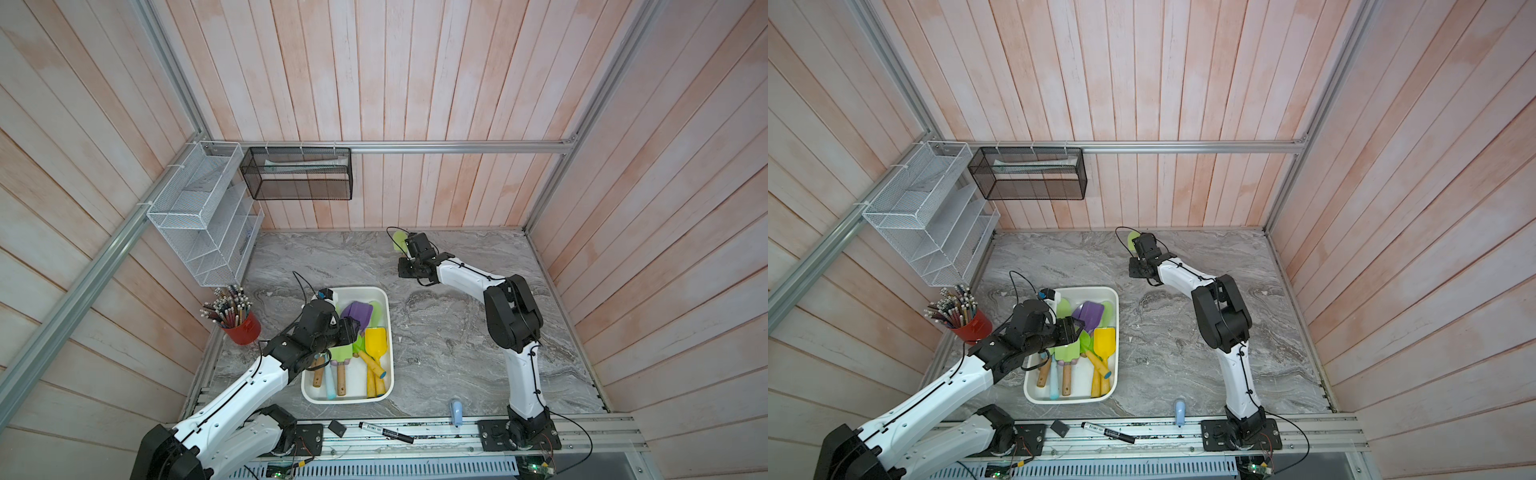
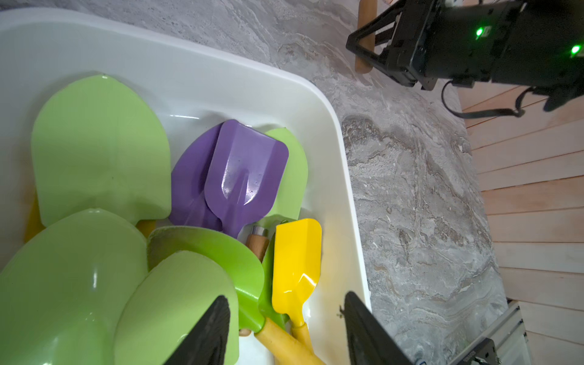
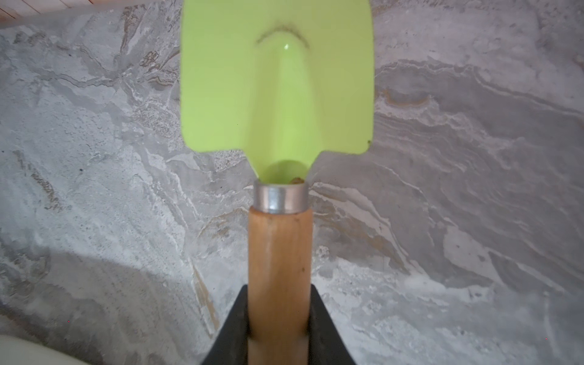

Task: Take the shovel out of the storage box
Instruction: Place the shovel at the center of the board.

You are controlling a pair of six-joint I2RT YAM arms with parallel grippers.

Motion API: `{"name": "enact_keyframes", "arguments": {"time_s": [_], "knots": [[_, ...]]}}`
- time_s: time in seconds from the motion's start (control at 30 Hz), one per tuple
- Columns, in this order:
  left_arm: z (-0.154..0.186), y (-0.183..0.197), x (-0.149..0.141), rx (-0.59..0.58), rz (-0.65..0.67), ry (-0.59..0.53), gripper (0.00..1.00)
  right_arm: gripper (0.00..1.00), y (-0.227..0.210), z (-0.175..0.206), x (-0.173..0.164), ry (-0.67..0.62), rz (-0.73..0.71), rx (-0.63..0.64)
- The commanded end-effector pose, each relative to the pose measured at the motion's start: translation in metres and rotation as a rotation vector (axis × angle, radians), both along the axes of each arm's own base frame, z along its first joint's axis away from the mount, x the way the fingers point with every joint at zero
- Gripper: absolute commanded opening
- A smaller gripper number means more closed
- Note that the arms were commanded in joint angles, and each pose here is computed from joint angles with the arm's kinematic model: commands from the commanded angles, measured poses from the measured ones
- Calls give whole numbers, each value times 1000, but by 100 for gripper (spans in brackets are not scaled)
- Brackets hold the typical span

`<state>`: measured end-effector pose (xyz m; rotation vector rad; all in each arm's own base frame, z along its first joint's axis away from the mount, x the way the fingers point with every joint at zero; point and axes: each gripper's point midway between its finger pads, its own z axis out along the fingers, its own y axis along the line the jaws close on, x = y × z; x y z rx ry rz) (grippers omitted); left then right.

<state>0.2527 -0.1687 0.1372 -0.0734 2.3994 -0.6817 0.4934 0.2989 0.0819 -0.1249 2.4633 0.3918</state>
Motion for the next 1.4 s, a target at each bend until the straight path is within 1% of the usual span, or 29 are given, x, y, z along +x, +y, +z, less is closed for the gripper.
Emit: {"name": "enact_keyframes", "arguments": {"time_s": [0.0, 0.33, 0.53, 0.7, 1.37], "knots": [[-10, 6, -7, 6, 22, 19, 60, 14, 7, -2, 8, 1, 13, -43], [-16, 2, -17, 4, 8, 25, 60, 14, 39, -29, 19, 39, 51, -79], [-24, 0, -21, 8, 7, 40, 60, 14, 48, -42, 23, 59, 63, -99], [-24, 2, -23, 19, 15, 38, 60, 15, 51, -50, 25, 77, 60, -112], [-24, 3, -22, 30, 12, 36, 61, 27, 53, -66, 19, 107, 62, -145]]}}
